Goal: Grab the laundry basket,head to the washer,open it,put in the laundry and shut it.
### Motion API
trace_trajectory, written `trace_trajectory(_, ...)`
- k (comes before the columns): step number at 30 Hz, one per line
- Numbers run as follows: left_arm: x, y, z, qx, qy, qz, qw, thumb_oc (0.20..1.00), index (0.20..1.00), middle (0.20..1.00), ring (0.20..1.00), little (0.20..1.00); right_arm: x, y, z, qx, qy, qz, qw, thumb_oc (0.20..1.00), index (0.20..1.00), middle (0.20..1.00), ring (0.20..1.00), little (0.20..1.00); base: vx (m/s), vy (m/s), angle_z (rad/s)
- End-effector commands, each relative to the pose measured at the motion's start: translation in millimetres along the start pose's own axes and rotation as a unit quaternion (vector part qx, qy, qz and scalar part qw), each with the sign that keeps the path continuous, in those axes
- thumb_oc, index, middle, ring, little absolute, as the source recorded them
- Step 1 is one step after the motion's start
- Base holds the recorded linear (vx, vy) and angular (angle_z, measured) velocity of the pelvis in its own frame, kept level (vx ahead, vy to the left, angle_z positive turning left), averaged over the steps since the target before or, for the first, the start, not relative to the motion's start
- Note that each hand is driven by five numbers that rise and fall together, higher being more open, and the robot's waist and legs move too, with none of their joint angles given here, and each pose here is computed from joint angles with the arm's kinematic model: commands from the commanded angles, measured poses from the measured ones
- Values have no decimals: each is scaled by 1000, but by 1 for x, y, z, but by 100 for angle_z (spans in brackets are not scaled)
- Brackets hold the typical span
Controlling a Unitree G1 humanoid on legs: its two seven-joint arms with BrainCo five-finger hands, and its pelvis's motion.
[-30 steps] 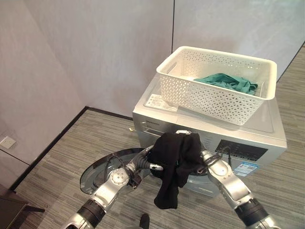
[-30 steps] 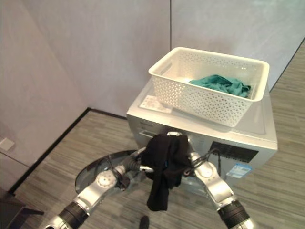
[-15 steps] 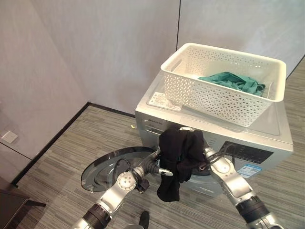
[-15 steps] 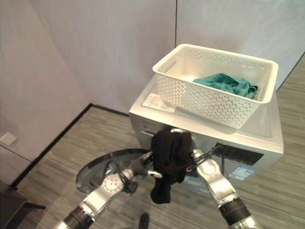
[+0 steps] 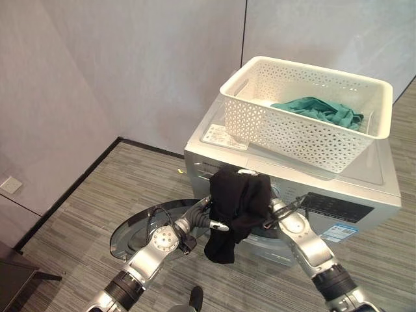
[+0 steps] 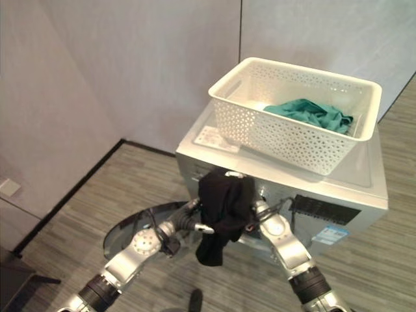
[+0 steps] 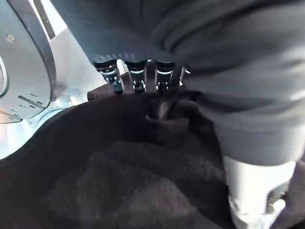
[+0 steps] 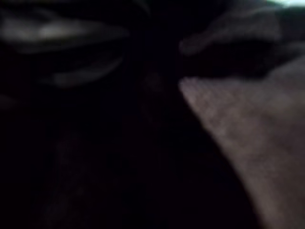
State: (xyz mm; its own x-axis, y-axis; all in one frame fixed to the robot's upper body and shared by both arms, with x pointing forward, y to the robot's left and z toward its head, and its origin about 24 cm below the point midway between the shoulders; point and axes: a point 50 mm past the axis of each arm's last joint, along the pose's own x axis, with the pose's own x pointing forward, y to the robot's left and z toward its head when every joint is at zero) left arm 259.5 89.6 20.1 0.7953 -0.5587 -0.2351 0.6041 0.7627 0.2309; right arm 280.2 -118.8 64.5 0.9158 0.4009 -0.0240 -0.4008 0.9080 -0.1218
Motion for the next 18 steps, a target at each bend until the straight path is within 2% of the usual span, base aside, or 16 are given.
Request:
trace_trajectory(1,20,8,29,19,-55,17,998,1000,1000,1000,1000,1000,19,15,42,29,-94,28,995,200,200,200,200,200,14,-5,-4)
trace_trajectory(11,29,-4,29,-16,-60,25,998,1000,1000,1000,1000,1000,22,37,46,92,-104,60,988,200,200,200,200,200,9,0,-2)
trace_trajectory(18,40,-14,24,-24,-40,24,999,1000,1000,1000,1000,1000,21,40,47,101,-103,56,988,200,200,200,200,200,0,0,0)
